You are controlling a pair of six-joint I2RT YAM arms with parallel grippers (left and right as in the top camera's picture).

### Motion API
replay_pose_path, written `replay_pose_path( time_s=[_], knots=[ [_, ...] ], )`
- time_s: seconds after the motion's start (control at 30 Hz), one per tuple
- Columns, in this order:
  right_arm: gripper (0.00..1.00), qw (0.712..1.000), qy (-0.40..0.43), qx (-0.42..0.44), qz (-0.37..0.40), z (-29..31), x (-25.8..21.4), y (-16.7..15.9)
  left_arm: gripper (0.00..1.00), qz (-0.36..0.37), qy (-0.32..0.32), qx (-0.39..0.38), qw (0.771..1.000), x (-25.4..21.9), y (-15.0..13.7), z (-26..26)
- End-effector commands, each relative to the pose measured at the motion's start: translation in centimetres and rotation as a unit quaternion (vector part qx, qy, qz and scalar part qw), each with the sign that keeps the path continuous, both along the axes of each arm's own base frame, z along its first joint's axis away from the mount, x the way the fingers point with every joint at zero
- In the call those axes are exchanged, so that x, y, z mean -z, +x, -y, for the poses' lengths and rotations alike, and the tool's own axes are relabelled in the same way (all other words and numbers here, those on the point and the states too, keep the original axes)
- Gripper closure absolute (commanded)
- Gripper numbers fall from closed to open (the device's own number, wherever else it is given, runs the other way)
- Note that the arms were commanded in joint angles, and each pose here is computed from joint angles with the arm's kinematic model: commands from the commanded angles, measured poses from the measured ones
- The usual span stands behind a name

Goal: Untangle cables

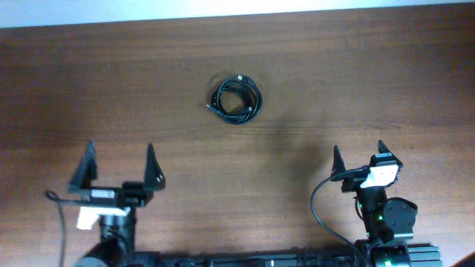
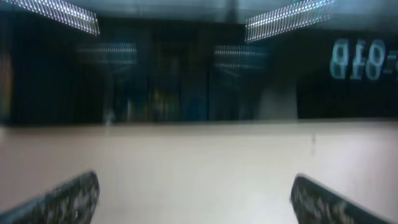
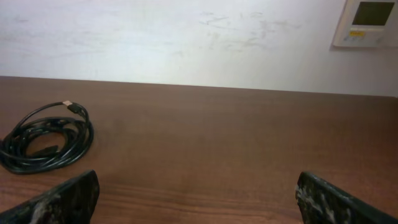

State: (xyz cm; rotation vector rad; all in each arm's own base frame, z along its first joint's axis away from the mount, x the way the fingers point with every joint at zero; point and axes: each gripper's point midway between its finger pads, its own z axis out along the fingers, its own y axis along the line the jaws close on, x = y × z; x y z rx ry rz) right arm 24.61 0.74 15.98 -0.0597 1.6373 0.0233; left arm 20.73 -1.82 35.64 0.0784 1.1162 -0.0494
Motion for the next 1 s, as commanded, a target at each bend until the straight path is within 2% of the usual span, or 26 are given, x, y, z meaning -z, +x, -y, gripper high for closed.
replay_pose_path(
  time_s=[0.0,0.1,0.17,0.2,0.27,0.33,0.37,0.43,0.53,0.6,0.63,0.67,0.7,0.77,0.8,0.87,0.97],
  knots=[
    [0.02,1.0,0.002,0.002,-0.004,0.1,0.3,0.0,0.01,-0.094,0.051,-0.002,0.994,-5.0,1.9,0.6],
    [0.02,1.0,0.002,0.002,-0.004,0.1,0.3,0.0,0.01,-0.232,0.096,0.039,0.967,-4.7,5.3,2.2],
    [0.02,1.0,0.002,0.002,-0.004,0.1,0.3,0.0,0.01,-0.34,0.099,0.061,0.933,-3.5,7.7,2.7],
    [0.01,1.0,0.002,0.002,-0.004,0.1,0.3,0.0,0.01,-0.399,0.099,0.078,0.908,-2.4,9.2,3.2],
    [0.02,1.0,0.002,0.002,-0.004,0.1,0.3,0.0,0.01,-0.459,0.09,0.163,0.869,-0.6,11.3,6.0],
    [0.02,1.0,0.002,0.002,-0.004,0.1,0.3,0.0,0.01,-0.482,0.075,0.253,0.836,1.3,12.6,8.9],
    [0.02,1.0,0.002,0.002,-0.004,0.1,0.3,0.0,0.01,-0.508,0.064,0.27,0.815,3.4,13.9,9.4],
    [0.02,1.0,0.002,0.002,-0.004,0.1,0.3,0.0,0.01,-0.548,0.052,0.272,0.79,6.6,15.7,9.6],
    [0.02,1.0,0.009,-0.006,0.012,-0.2,-0.4,0.0,0.01,-0.635,-0.048,0.269,0.722,12.0,17.4,10.2],
    [0.02,0.984,0.127,-0.127,0.007,-4.4,-1.3,-0.8,0.01,-0.664,-0.085,0.284,0.686,14.3,17.9,10.9],
    [0.02,0.948,0.22,-0.227,-0.04,-7.9,-1.2,-2.4,0.01,-0.673,-0.092,0.295,0.672,15.5,18.2,11.4],
    [0.02,0.909,0.277,-0.299,-0.09,-10.3,-0.8,-4.1,0.01,-0.684,-0.096,0.296,0.66,16.8,18.6,11.6],
    [0.02,0.894,0.318,-0.3,-0.099,-10.5,-1.4,-4.2,0.01,-0.693,-0.096,0.295,0.651,18.2,19.0,11.9],
    [0.02,0.89,0.301,-0.342,-0.029,-10.9,-5.1,-5.0,0.01,-0.698,-0.093,0.298,0.644,20.2,20.0,12.5],
    [0.02,0.89,0.278,-0.361,0.023,-11.0,-7.9,-5.7,0.01,-0.693,-0.089,0.299,0.649,20.9,20.9,12.7],
    [0.02,0.903,0.254,-0.337,0.081,-10.0,-12.3,-6.2,0.06,-0.682,-0.076,0.287,0.669,21.8,22.5,12.6],
    [0.02,0.949,0.181,-0.248,0.073,-7.9,-16.5,-6.6,0.06,-0.642,-0.046,0.293,0.707,22.2,25.2,14.1]
  ],
)
